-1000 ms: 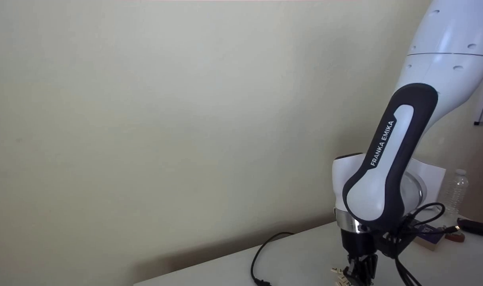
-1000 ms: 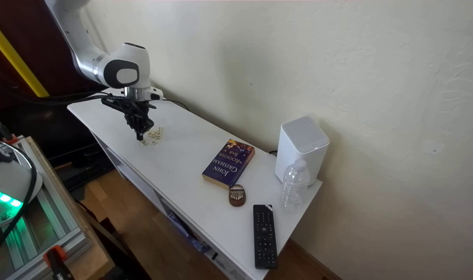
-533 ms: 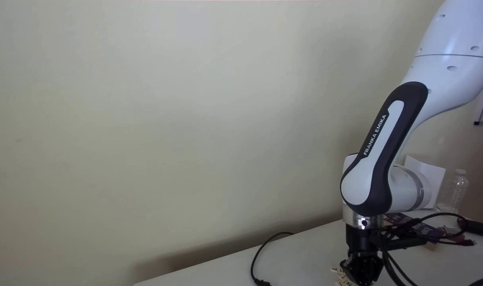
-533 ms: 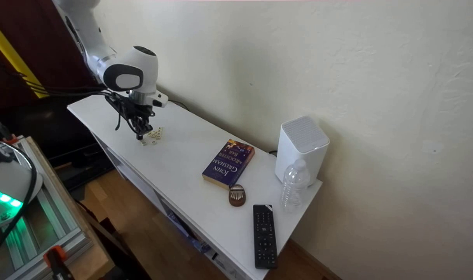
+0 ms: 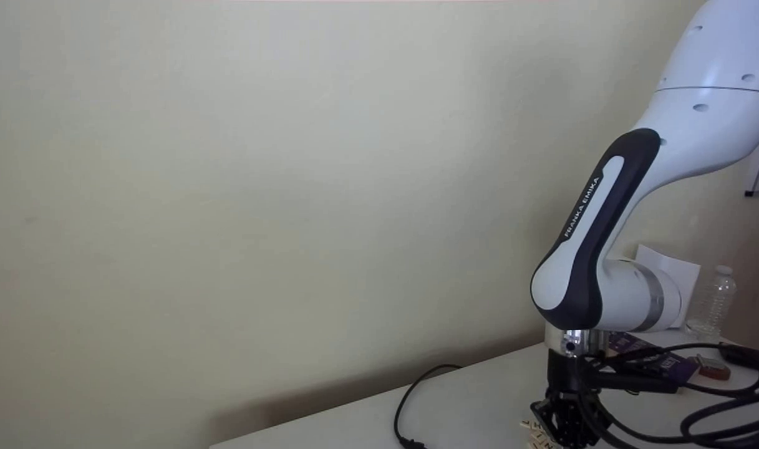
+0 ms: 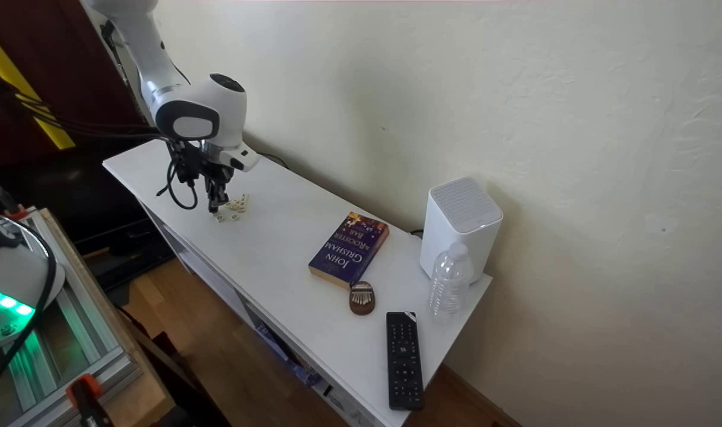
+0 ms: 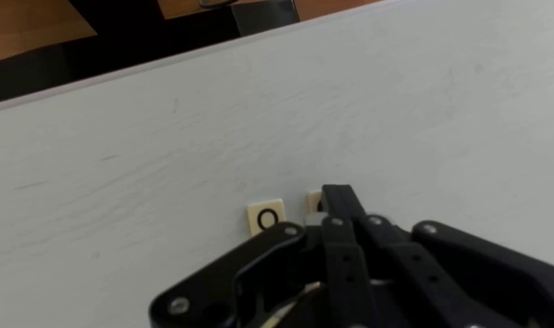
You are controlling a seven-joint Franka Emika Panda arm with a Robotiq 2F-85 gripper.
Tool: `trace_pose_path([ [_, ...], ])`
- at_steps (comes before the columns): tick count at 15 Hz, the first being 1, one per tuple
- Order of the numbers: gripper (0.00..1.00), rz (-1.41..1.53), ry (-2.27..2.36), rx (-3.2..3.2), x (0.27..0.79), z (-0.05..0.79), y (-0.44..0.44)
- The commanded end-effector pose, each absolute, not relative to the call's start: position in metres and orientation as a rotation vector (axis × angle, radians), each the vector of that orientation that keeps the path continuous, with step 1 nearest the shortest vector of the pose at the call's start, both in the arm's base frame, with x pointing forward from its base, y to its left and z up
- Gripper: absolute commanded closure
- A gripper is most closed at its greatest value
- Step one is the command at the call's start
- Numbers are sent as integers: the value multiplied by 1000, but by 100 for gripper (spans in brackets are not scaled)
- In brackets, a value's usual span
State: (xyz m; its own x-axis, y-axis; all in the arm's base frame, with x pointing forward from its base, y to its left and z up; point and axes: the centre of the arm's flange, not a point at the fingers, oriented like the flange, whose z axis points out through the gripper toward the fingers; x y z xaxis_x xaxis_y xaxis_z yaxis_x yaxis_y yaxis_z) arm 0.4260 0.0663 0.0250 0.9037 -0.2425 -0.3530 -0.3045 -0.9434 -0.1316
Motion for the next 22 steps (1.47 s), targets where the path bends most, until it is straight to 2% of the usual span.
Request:
trace_pose_path([
  [1,100,501,590,-2846,418,5,69],
  [11,100,443,953,-2795,407,11,57],
  [22,100,374,1134,-2723,397,14,53],
])
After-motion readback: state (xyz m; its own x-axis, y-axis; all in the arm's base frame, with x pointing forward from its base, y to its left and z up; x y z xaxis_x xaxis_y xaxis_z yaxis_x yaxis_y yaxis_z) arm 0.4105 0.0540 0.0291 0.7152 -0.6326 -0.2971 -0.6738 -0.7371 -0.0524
